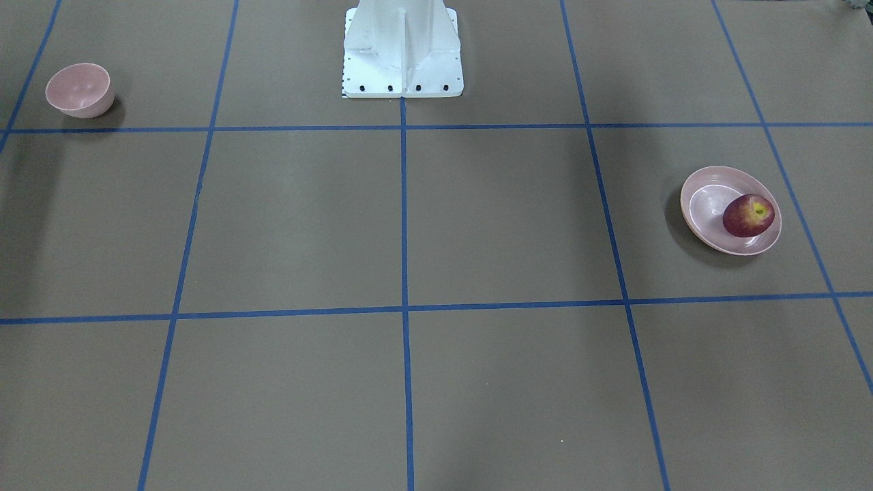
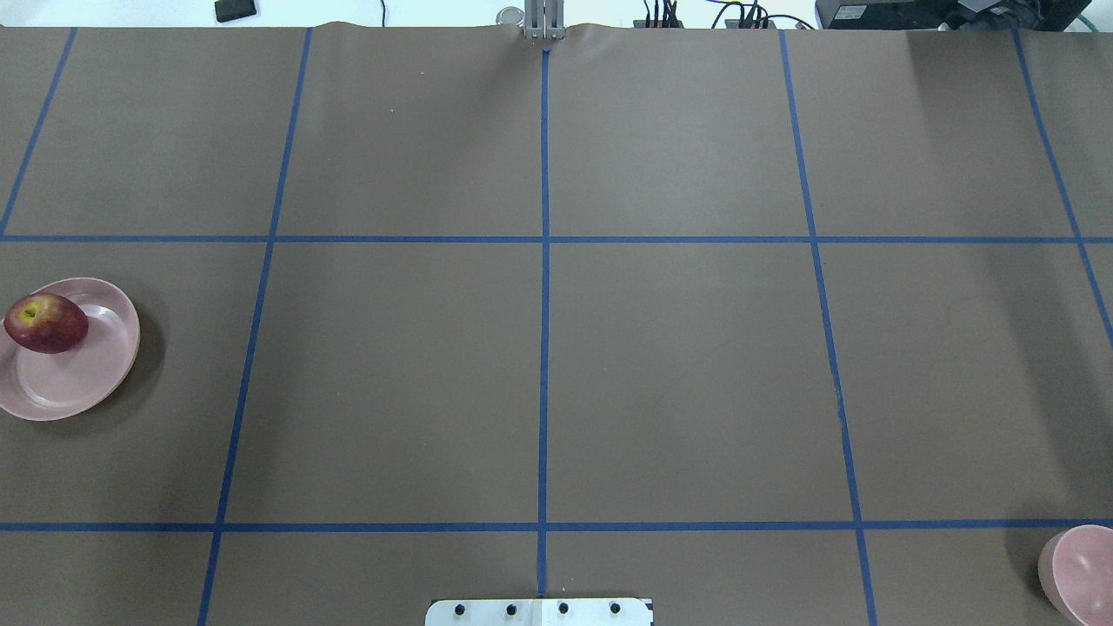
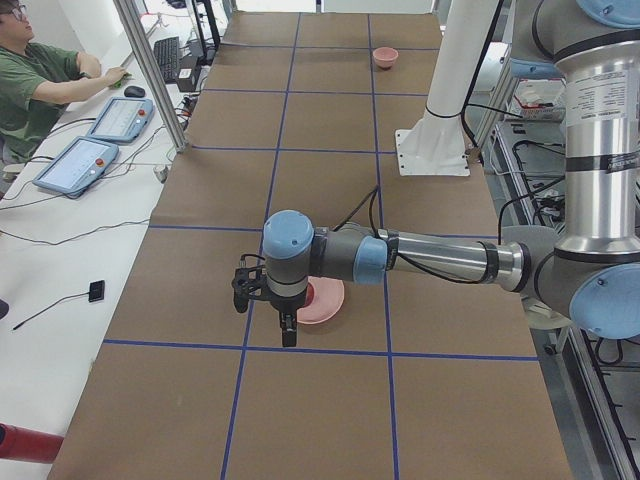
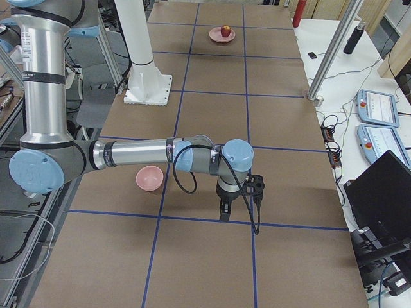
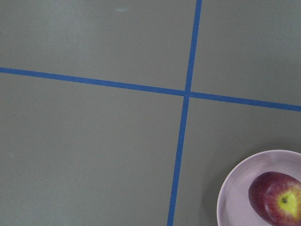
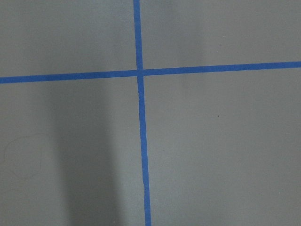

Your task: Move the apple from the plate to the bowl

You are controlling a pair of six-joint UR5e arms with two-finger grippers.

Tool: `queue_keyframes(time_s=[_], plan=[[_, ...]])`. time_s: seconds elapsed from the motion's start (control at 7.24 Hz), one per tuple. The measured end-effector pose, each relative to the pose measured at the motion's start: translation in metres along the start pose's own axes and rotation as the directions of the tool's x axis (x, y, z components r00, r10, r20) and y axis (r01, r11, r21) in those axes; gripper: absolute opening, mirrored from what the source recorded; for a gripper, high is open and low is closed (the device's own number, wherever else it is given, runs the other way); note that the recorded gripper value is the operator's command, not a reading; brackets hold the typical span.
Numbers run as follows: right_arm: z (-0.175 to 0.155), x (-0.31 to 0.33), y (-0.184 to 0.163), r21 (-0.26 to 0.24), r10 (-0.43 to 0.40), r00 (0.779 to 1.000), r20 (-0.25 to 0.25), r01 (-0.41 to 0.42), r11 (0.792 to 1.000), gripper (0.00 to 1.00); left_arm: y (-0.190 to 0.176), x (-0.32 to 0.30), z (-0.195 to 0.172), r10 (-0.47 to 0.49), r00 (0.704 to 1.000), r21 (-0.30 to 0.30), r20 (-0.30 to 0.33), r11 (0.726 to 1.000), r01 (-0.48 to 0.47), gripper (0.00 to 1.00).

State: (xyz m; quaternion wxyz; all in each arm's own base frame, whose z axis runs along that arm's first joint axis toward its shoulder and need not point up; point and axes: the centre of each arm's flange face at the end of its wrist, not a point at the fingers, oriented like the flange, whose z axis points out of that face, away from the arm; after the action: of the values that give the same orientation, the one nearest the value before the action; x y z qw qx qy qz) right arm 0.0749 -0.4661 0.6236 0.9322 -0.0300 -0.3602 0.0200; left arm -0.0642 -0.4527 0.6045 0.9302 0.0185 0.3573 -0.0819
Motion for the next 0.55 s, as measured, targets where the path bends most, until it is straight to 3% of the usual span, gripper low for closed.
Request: queue_keyframes(time_s=[0.55], plan=[[-0.0062,-0.0049,-0.0003,0.012,-0.009,1.000,-0.001,0.009,1.000,1.00,0.0013,-0.0041,0.0043,-0.006,1.000,-0.009,0.002,1.000,0.006,0.99]])
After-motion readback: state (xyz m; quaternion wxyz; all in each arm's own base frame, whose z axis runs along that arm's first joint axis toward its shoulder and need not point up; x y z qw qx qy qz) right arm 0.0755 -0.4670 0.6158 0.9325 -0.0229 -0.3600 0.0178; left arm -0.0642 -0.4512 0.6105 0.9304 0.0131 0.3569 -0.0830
